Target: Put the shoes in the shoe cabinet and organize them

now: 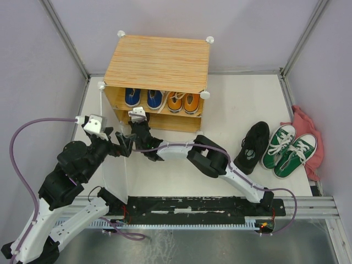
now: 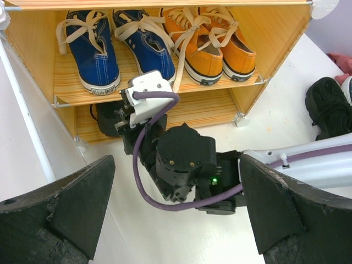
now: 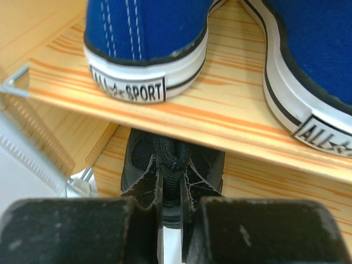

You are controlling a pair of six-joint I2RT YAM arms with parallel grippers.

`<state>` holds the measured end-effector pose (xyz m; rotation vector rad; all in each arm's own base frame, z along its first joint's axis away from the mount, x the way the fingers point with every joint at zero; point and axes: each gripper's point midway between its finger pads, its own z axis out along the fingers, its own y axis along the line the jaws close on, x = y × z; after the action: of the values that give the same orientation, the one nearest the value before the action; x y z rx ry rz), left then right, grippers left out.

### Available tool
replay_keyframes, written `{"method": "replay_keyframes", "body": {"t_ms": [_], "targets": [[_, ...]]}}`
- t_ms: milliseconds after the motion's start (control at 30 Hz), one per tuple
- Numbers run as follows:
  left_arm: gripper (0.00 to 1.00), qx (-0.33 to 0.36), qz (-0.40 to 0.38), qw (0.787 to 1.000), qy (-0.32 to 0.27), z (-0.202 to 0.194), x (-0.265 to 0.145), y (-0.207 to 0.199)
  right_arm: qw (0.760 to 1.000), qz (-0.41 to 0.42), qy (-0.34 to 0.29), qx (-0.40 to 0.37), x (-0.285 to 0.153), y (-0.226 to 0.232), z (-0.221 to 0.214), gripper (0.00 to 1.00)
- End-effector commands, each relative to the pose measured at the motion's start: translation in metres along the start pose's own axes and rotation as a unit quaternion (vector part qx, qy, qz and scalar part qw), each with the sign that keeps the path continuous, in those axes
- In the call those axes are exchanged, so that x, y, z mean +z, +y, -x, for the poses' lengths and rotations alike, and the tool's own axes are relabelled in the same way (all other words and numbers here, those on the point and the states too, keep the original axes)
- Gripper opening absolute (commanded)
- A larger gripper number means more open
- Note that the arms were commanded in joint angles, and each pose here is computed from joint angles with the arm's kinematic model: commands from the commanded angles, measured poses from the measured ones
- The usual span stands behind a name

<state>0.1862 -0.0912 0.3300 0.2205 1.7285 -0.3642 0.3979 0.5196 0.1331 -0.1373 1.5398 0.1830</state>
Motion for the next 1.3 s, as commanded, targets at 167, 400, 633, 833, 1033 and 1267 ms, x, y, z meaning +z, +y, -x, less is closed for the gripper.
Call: {"method": "replay_keyframes", "body": {"t_ms": [167, 400, 633, 833, 1033, 1267], "targets": [[1.00, -0.014, -0.002, 1.000, 0.022, -0.017, 0.000, -0.001, 0.986, 0.004, -0.078, 0.144, 0.026, 0.022, 0.070, 0.02], [1.00, -0.013, -0.001, 1.000, 0.023, -0.018, 0.001, -0.001, 0.987, 0.021, -0.058, 0.147, 0.033, 0.035, 0.033, 0.06], [1.00, -0.013, -0.003, 1.000, 0.024, -0.019, 0.003, -0.002, 0.988, 0.015, -0.026, 0.149, 0.034, 0.035, 0.002, 0.42], [1.00, -0.014, -0.003, 1.000, 0.025, -0.020, 0.003, -0.002, 0.989, 0.034, -0.013, 0.141, 0.023, 0.034, 0.004, 0.66], [1.00, -0.021, -0.003, 1.000, 0.022, -0.019, 0.002, -0.002, 0.989, 0.040, 0.003, 0.144, -0.012, 0.025, 0.026, 0.75], [0.99, -0.018, 0.002, 1.000, 0.012, -0.012, 0.000, 0.000, 0.993, 0.053, 0.065, 0.077, -0.093, 0.004, 0.034, 1.00]]}}
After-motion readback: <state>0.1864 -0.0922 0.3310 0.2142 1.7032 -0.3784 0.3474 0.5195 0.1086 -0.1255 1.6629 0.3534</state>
